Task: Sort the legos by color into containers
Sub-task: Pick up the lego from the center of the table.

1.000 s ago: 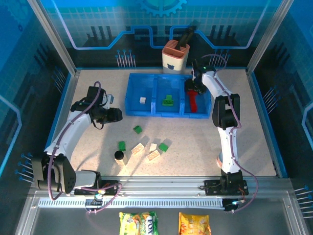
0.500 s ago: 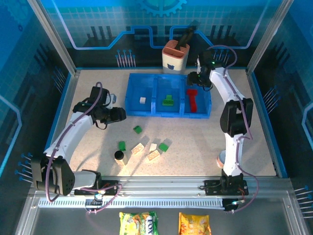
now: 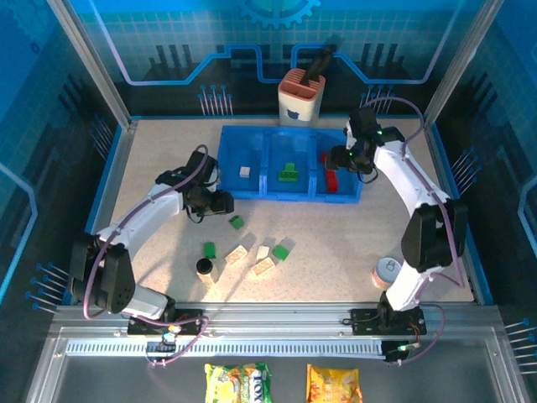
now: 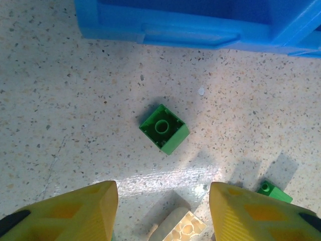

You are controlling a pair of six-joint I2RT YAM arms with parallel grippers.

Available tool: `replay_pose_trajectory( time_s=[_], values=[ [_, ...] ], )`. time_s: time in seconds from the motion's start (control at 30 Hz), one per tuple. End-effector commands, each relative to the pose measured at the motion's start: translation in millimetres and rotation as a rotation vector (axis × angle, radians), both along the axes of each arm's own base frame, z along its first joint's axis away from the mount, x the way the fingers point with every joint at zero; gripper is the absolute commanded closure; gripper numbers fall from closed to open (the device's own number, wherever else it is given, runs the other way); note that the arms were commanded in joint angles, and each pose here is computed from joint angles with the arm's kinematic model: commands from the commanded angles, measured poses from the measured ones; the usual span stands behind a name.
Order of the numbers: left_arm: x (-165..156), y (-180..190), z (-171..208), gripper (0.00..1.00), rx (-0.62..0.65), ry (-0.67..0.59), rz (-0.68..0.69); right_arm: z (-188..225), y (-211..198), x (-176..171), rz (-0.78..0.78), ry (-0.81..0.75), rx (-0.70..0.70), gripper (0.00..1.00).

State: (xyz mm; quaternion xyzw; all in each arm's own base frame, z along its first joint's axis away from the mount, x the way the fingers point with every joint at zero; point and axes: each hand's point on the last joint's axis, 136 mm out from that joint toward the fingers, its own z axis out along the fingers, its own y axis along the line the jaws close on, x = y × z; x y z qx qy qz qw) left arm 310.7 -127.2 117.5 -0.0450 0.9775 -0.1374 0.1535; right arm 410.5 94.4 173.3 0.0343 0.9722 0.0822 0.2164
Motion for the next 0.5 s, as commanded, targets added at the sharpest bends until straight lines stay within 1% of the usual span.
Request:
replay_pose_trajectory(
  time_s=[0.0,0.2,0.3,0.47],
  values=[
    [14,2,3,0.49,0.049,-0.011,0.084,13,-1,-17,-0.019,-0.037,0.01,0.26],
    [18,7,-11,0.49,0.103,0.036,0.245,16,-12,-45,-0.047,-0.051,-0.001,0.26],
    [17,5,-19,0.49,0.1,0.061,0.311,18,-16,-55,-0.047,-0.056,-0.009,0.26],
    [19,-9,-32,0.45,0.115,0.086,0.346,20,-23,-65,-0.043,-0.061,-0.03,0.27]
  ],
)
